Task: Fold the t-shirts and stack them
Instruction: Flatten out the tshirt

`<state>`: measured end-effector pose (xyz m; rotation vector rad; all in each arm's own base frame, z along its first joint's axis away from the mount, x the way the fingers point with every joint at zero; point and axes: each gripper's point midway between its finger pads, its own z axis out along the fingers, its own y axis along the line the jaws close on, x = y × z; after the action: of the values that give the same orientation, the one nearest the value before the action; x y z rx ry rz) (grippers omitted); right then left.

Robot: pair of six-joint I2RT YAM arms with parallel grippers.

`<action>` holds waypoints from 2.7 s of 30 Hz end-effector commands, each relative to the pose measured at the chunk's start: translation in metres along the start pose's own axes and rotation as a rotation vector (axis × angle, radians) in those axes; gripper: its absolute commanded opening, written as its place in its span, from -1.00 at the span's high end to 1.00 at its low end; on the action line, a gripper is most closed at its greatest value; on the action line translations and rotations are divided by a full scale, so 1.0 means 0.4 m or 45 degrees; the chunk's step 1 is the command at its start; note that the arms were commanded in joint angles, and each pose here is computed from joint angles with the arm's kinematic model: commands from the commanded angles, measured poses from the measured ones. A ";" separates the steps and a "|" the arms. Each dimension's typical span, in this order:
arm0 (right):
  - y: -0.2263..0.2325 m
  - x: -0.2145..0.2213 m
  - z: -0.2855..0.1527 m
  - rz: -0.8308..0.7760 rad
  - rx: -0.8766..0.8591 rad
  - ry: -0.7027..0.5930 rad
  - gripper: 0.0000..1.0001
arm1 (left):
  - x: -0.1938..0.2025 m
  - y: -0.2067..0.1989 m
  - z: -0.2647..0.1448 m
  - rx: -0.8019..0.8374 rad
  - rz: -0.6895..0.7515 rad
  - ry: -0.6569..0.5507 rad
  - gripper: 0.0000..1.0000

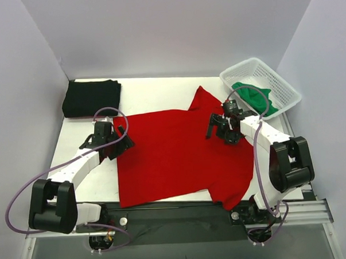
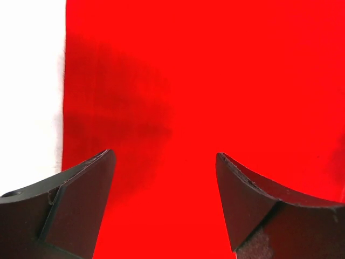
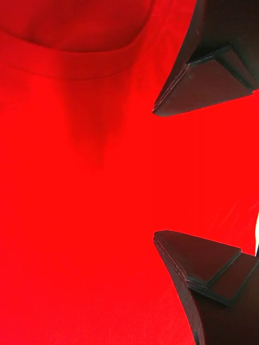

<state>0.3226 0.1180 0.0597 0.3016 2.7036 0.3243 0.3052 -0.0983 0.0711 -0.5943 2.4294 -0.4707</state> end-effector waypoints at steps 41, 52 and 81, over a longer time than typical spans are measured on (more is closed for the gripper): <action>0.045 -0.132 0.168 0.117 -0.047 0.229 -0.69 | -0.192 -0.045 0.276 -0.083 0.242 0.064 -0.72; 0.150 -0.176 0.053 0.041 -0.300 0.171 -0.67 | -0.257 -0.041 -0.020 -0.303 0.251 -0.306 -0.75; 0.100 0.023 -0.075 0.018 -0.171 0.150 -0.57 | 0.139 0.276 -0.131 -0.615 -0.128 -0.046 -0.45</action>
<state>0.3194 0.1593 0.0892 0.2732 2.7772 0.5973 0.1856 -0.0145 0.0310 -0.8914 2.5476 0.1988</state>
